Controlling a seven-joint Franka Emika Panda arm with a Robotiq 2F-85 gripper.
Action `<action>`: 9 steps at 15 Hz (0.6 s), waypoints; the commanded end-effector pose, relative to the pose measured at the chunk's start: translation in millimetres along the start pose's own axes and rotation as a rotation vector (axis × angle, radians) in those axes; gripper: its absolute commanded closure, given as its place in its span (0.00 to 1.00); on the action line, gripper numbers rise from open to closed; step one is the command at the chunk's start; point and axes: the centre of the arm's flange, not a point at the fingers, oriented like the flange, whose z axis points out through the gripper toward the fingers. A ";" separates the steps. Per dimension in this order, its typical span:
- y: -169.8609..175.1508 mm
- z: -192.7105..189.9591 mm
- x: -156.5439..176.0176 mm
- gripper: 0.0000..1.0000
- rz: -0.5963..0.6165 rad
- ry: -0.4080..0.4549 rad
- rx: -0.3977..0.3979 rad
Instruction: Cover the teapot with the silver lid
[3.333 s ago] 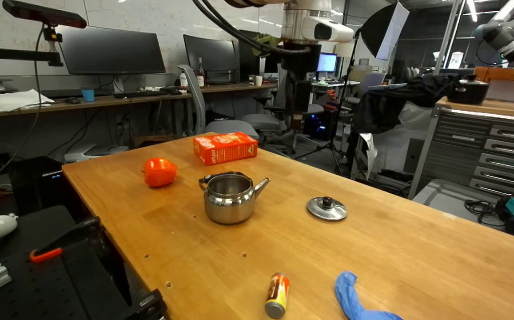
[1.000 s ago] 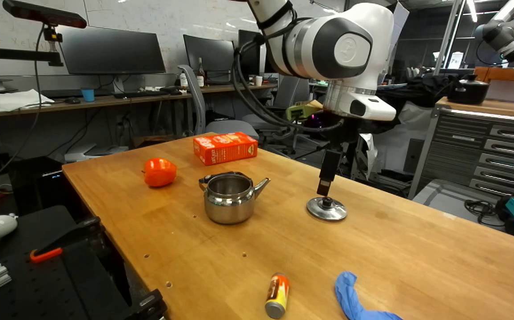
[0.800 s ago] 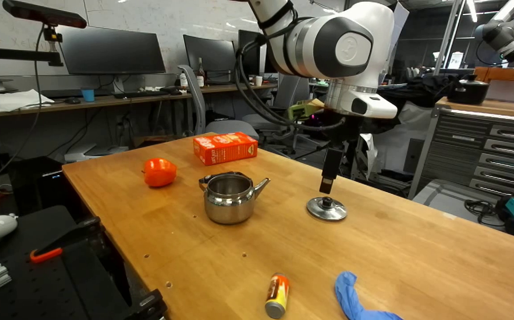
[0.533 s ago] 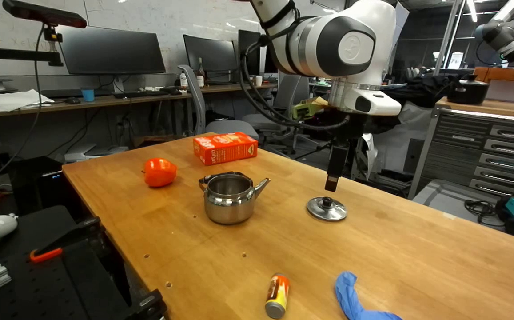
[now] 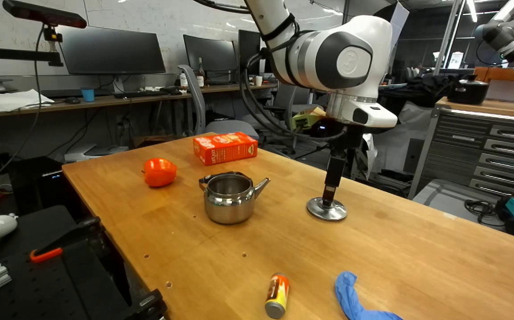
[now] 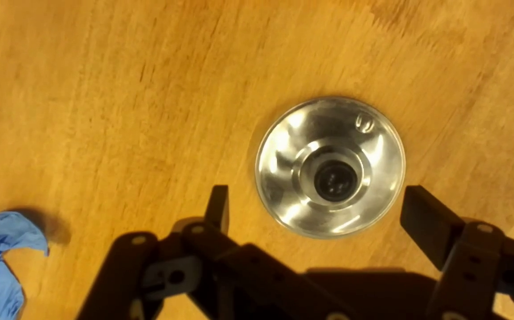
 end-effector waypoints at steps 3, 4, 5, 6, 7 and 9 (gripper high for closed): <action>-10.1 8.3 -0.4 0.00 0.001 0.017 -0.006; -10.2 9.2 -0.8 0.00 0.000 0.016 -0.007; -10.4 9.8 -1.1 0.00 0.000 0.016 -0.007; -10.6 10.3 -1.2 0.00 0.000 0.016 -0.008; -10.8 11.1 -1.1 0.00 0.000 0.015 -0.010; -11.2 12.9 -0.5 0.00 0.002 0.012 -0.013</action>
